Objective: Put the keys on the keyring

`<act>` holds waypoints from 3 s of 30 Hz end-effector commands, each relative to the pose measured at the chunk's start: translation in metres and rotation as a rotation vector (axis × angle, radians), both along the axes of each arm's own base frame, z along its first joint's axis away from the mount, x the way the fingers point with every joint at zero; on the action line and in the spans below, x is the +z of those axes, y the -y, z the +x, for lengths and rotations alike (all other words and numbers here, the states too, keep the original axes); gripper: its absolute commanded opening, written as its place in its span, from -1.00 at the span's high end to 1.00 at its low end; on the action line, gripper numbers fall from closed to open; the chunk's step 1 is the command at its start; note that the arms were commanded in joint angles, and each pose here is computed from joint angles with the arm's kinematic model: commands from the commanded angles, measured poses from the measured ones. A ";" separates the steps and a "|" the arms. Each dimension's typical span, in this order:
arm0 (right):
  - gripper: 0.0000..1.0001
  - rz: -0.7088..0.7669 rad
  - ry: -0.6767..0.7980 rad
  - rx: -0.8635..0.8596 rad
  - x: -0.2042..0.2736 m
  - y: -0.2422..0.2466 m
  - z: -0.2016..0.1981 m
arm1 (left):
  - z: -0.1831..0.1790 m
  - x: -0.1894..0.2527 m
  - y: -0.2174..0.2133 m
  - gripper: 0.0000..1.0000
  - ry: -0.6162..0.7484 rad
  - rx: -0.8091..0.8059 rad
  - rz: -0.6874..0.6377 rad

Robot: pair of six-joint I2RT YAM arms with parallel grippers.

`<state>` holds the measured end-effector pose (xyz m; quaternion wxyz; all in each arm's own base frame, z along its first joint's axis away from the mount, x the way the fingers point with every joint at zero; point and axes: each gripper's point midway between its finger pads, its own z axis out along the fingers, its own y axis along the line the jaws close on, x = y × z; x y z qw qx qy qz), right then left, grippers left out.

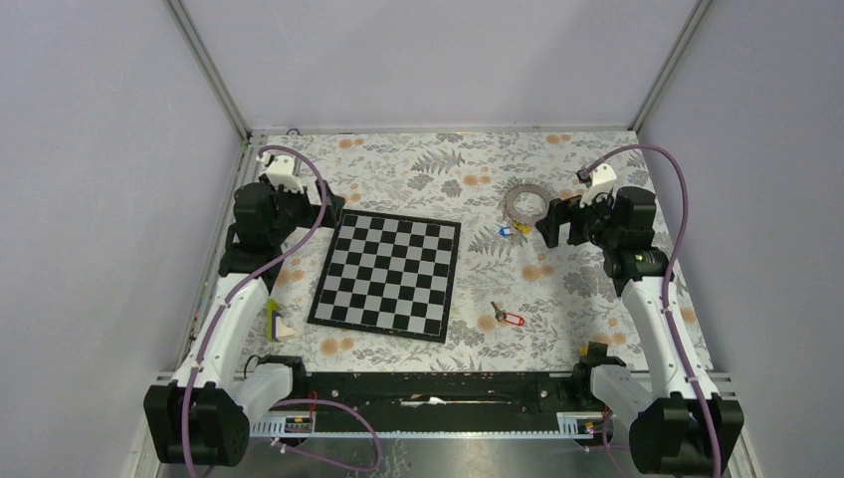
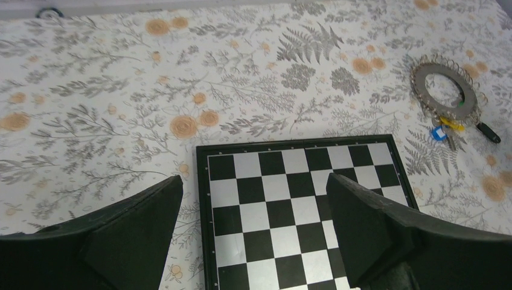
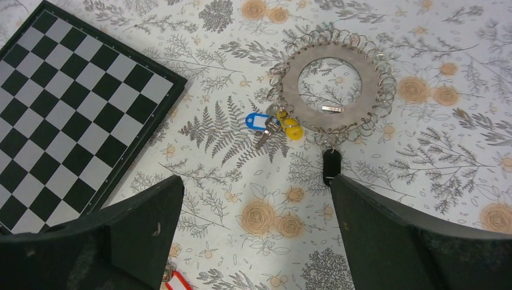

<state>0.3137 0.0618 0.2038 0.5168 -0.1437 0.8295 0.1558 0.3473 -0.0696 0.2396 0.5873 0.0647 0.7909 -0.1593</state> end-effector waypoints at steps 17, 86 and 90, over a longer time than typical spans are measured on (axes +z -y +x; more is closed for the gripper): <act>-0.97 -0.183 -0.196 0.078 -0.066 -0.058 0.113 | 0.028 -0.067 0.011 -0.98 -0.311 -0.152 0.094; 0.43 -0.426 -0.444 0.031 -0.179 -0.080 0.211 | 0.021 -0.084 0.019 -0.98 -0.373 -0.229 0.095; 0.52 -0.463 -0.429 0.014 -0.177 -0.074 0.211 | 0.020 -0.086 0.020 -0.98 -0.382 -0.233 0.090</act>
